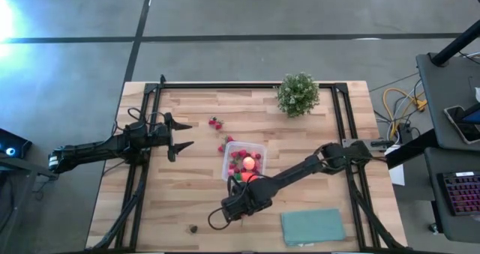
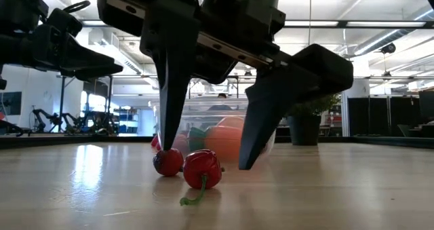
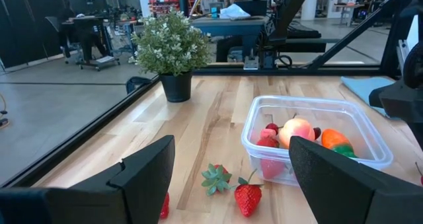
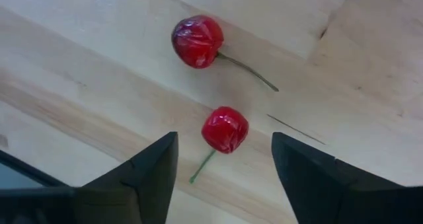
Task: Pick and placing Produce into tupperware
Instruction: Put the cherry into the transparent bin
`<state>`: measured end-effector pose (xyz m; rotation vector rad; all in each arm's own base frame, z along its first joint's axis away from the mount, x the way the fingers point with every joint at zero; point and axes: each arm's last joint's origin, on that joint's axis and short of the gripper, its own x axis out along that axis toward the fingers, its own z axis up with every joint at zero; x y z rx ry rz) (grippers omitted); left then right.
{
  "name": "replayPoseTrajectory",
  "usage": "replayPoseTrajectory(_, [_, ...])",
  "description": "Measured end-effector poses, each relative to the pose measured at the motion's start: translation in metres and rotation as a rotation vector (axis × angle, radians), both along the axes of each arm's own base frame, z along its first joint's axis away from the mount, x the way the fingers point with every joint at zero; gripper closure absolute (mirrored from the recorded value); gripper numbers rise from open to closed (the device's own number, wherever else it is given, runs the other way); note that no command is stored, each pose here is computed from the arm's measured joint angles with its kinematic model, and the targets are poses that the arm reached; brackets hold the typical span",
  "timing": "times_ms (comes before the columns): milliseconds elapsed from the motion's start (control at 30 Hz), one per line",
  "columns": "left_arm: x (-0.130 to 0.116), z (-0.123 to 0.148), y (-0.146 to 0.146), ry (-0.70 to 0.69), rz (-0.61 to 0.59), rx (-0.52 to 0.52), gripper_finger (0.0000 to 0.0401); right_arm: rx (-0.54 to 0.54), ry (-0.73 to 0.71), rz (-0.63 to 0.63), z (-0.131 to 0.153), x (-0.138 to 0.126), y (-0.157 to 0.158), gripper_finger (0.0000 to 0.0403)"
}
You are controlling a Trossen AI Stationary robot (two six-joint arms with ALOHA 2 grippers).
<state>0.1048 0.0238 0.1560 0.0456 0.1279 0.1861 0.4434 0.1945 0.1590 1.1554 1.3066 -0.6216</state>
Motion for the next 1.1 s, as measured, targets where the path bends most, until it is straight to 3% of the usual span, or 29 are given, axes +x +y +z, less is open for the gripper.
replayPoseTrajectory(600, [0.0, 0.0, 0.0, 0.0, 0.0, 0.0, 0.0118, 0.026, 0.005, -0.083, -0.012, 0.0, -0.001, 0.0199])
replayPoseTrajectory(1100, [0.0, 0.0, 0.0, 0.0, 0.0, 0.0, 0.0118, 0.022, 0.006, -0.084, -0.012, -0.001, -0.002, 0.0282])
